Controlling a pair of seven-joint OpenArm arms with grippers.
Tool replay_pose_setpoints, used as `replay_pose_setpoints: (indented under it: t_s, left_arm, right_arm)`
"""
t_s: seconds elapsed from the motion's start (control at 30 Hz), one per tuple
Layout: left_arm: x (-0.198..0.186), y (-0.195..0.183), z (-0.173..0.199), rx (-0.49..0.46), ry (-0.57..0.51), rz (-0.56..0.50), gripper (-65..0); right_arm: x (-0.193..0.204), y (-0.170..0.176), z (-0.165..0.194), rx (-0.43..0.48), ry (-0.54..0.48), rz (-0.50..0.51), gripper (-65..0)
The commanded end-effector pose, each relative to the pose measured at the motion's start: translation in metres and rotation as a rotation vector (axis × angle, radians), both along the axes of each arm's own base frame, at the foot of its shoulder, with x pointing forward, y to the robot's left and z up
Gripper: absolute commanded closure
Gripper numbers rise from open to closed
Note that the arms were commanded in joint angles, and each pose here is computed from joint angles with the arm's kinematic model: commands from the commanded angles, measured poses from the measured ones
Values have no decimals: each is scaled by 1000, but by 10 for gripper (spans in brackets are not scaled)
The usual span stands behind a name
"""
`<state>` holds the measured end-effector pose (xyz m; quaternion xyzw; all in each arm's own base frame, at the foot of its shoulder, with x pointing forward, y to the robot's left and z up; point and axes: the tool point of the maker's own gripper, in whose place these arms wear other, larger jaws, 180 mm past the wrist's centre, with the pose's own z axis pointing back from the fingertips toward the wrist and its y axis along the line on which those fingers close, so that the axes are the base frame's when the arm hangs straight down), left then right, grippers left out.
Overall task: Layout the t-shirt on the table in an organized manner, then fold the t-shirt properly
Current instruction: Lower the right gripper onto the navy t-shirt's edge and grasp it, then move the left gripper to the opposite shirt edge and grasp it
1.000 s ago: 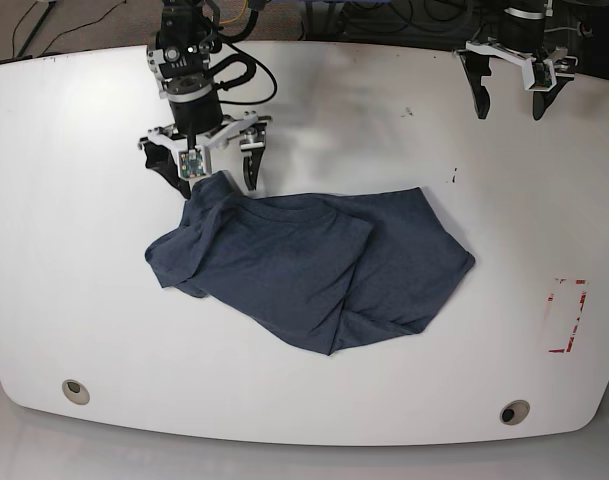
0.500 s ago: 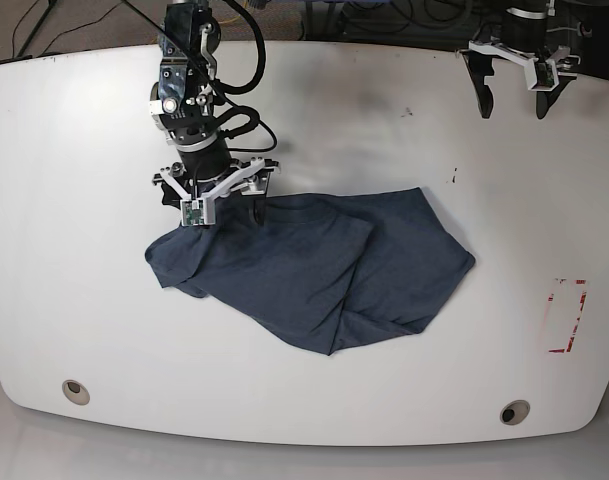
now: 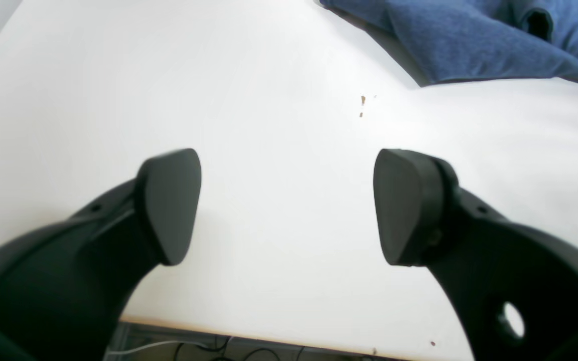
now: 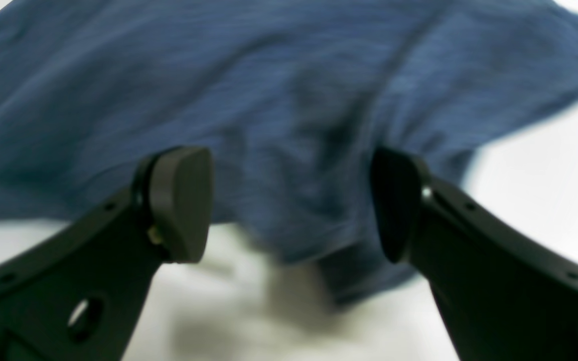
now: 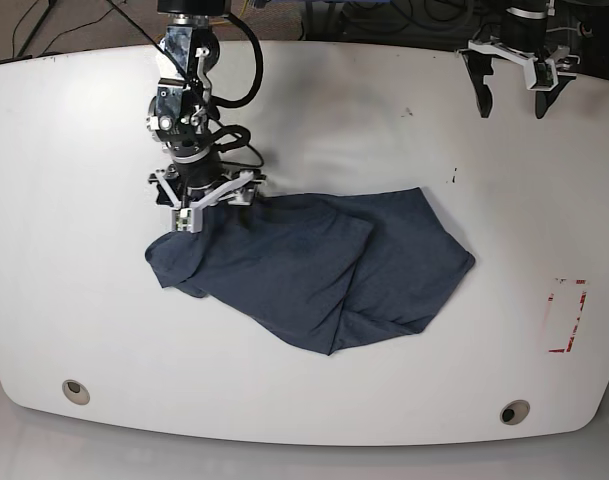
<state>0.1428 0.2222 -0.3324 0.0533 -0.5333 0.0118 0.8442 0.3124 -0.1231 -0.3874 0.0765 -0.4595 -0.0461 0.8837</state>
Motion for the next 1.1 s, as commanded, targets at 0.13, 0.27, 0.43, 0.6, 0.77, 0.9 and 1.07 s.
replay_pose_setpoints:
  t_s: [0.13,0.27,0.43,0.6,0.77,0.9,1.07]
  left_arm:
    - [1,1,8,10,-30,-4,-500]
    - [2,1,8,10,-31,-4,-500]
    - [4,1,10,12,-39,-5,-500]
    - [9,1,11,12,-51,-4,-500]
    - [11,1,12,12,-57,-4,-500]
    - [12,1,12,11,-60,-4,-500]
    - [13,1,13,12,-63,-4,-500]
  right_arm:
    - [13,-12,11,-7,-49,-21,-457]
    - [13,-14,11,-10,-48,-21,-436]
    - [13,-14,11,-10,-48,-23,-354]
    - [11,-10,4,-1,-29,-18,-319]
    - [8,-9,-8,7,3,-17,-317]
    - [6,-8,-12,9,15,-16,-314]
    - [5,-8,-12,11,14,-17,-303]
